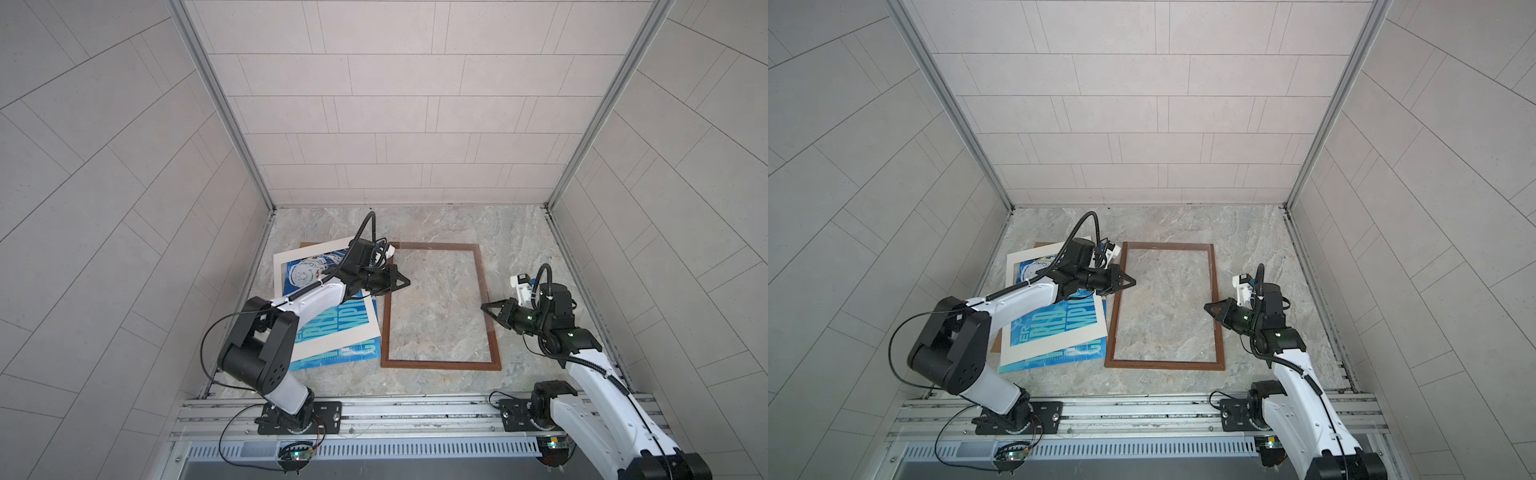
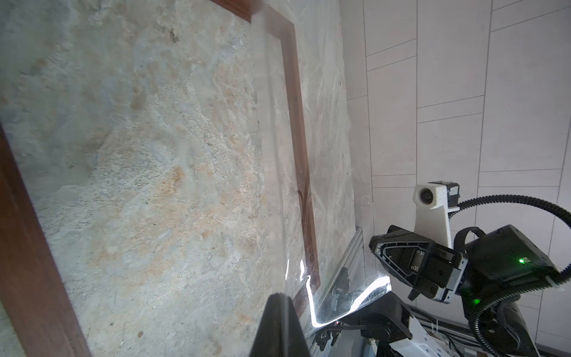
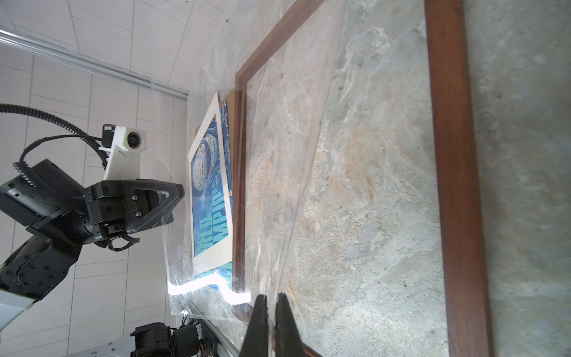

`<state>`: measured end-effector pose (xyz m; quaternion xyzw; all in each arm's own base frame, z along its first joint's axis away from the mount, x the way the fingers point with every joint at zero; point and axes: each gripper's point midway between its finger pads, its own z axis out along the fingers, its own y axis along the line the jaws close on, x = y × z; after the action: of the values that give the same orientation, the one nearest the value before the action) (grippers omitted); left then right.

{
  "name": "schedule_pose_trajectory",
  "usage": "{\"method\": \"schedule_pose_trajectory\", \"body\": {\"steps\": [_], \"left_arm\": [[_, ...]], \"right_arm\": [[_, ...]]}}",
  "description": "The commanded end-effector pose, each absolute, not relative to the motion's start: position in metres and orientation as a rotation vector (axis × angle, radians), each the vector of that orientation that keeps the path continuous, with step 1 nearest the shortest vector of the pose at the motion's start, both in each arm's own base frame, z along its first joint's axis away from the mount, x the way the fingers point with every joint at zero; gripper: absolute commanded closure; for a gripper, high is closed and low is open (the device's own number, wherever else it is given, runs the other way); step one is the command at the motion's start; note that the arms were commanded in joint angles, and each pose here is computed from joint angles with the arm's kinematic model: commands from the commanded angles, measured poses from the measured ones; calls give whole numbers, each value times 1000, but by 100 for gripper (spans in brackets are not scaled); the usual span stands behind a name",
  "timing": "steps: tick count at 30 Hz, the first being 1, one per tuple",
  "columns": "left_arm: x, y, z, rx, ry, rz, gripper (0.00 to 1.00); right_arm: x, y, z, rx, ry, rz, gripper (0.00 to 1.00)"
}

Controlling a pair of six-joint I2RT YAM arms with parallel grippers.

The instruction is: Put the photo into the frame

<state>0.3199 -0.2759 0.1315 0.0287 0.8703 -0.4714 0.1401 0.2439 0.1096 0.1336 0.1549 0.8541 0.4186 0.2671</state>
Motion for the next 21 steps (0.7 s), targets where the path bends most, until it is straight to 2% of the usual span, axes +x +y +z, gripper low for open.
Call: {"method": "schedule_pose_trajectory", "body": {"steps": [1,7,14,21], "left_arm": [[328,-281,126,91,2485,-1354,100],[321,-274,93,21,2580,-1318,100],[313,-268,76,-11,2634,-1283,100],[310,-266,63,-29,2675,-1270,100]], "right_arm": [[251,110,134,401,2281,1126,100],[243,112,124,406,2322,1133,100],[233,113,107,433,2360,1146,100],[230,114,113,424,2359,1150,100]]}}
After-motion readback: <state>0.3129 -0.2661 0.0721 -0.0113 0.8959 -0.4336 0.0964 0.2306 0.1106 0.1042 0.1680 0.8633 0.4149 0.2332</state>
